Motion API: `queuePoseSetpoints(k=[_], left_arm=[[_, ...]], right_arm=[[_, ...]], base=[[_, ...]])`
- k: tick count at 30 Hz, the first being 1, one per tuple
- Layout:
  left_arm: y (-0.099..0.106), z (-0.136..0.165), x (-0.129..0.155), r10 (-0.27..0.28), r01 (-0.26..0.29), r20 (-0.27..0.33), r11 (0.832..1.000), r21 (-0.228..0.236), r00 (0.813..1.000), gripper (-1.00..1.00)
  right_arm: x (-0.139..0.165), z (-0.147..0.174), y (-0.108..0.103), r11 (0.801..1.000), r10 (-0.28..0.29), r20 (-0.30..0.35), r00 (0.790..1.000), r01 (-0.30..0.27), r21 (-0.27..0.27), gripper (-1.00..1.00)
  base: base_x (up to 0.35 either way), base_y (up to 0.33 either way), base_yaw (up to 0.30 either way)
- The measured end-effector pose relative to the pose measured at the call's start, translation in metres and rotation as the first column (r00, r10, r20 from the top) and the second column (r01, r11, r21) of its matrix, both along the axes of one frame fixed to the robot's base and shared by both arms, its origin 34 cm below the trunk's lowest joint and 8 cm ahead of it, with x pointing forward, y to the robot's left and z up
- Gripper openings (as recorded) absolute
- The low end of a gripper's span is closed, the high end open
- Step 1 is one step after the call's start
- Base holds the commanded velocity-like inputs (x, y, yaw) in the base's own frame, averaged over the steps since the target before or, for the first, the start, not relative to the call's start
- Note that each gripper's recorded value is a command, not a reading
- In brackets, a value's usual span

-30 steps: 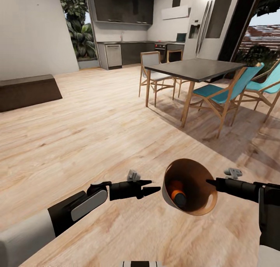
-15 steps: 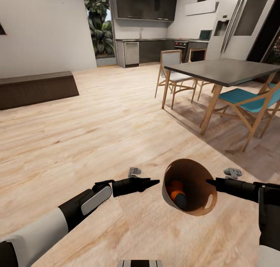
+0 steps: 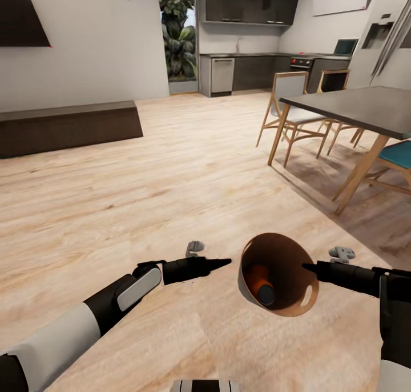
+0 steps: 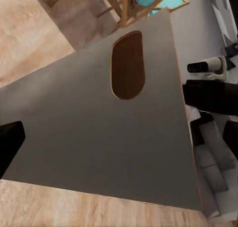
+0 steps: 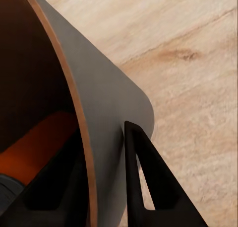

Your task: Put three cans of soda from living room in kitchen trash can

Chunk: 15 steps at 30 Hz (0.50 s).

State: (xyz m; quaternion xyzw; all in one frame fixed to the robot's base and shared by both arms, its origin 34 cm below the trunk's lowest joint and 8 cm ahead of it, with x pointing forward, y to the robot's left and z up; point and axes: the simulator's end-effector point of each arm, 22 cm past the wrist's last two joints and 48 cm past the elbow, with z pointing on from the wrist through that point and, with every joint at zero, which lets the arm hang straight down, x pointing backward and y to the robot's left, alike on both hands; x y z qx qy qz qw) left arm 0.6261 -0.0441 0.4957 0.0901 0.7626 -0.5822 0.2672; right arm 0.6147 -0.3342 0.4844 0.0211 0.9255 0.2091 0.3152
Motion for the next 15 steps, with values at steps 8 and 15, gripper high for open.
queuePoseSetpoints(k=[8,15], left_arm=[[0.007,-0.025,0.004,0.029,-0.028,-0.048,0.999,0.031,0.998,1.0],[0.0,-0.052,0.001,0.047,-0.042,-0.112,0.998,0.052,0.993,1.0]], right_arm=[[0.0,-0.004,0.0,1.0,0.0,-0.008,1.0,0.0,0.002,-1.0],[0.0,-0.008,0.0,1.0,0.0,-0.015,1.0,0.0,0.001,-1.0]], base=[[0.305,0.118,0.246],[0.335,0.002,0.24]])
